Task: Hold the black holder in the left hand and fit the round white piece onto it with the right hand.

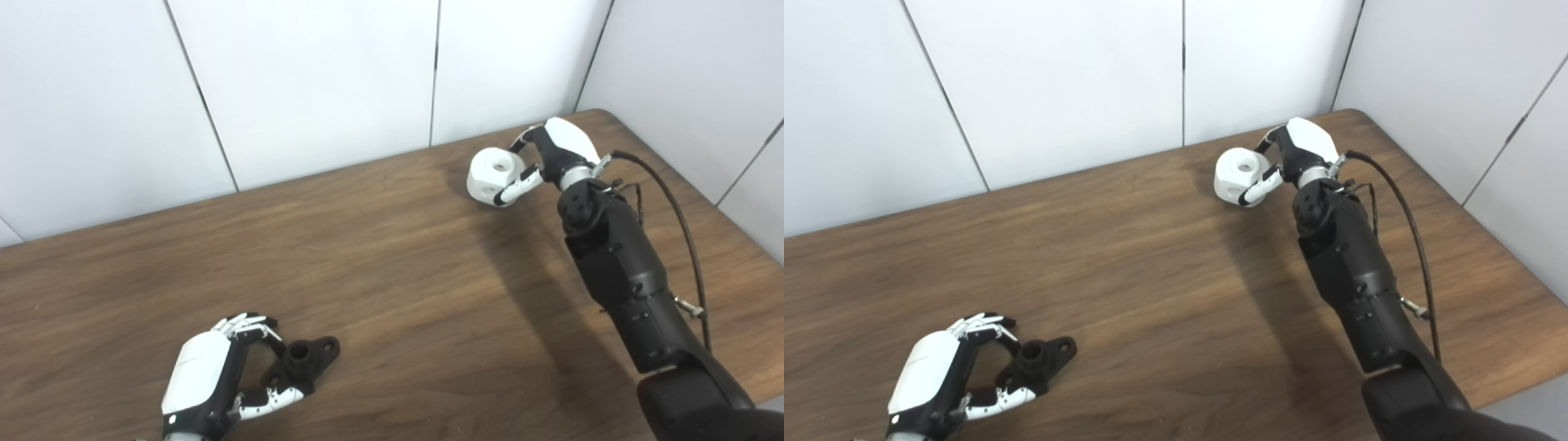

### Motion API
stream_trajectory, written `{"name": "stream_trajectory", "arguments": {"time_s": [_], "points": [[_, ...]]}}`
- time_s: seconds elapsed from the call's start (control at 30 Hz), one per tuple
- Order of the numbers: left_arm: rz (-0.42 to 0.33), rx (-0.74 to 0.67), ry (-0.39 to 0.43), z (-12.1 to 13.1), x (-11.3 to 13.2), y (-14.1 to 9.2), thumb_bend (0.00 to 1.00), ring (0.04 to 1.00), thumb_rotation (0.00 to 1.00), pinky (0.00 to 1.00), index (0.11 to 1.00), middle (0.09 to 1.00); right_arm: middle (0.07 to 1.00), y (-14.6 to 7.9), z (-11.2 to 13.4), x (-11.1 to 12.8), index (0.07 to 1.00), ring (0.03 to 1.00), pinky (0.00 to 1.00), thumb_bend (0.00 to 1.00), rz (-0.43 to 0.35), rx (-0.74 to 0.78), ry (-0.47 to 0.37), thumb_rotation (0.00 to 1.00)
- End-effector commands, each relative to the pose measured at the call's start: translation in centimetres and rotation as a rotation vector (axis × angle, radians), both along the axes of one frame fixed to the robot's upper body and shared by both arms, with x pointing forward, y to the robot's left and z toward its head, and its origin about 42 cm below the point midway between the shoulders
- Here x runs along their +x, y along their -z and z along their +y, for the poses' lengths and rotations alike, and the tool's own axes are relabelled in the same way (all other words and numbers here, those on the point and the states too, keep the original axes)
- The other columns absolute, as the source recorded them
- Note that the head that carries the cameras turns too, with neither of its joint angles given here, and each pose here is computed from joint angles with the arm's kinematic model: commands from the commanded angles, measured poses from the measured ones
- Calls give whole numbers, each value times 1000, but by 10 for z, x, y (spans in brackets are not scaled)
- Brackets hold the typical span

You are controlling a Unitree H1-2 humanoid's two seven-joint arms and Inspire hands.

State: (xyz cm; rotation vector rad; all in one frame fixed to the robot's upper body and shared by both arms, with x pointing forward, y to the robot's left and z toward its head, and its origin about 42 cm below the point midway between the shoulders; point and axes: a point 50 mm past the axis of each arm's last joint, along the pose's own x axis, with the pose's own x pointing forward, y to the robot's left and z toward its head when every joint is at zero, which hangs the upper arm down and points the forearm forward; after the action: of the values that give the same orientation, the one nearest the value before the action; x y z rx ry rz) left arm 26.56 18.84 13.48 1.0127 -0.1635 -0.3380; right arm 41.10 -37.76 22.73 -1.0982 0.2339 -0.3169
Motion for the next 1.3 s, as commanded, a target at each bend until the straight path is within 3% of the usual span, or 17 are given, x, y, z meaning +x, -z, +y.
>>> {"name": "stream_trajectory", "arguments": {"time_s": [0.0,0.4,0.6,1.27], "points": [[85,25,3,2,-7,13,520,853,43,893,485,766,835,-25,-7,4,485,998,1000,522,-97,-55,-20,139],[88,13,11,1,-6,16,519,860,43,901,485,770,828,-23,-9,3,485,994,1000,522,-103,-55,-17,136],[91,5,11,-1,-6,16,519,860,43,903,485,770,824,-30,-1,-2,485,982,1000,523,-133,-52,-58,134],[85,11,20,-24,-6,24,521,871,45,920,485,777,823,-94,66,-51,485,957,1000,524,-29,-135,-414,137]]}}
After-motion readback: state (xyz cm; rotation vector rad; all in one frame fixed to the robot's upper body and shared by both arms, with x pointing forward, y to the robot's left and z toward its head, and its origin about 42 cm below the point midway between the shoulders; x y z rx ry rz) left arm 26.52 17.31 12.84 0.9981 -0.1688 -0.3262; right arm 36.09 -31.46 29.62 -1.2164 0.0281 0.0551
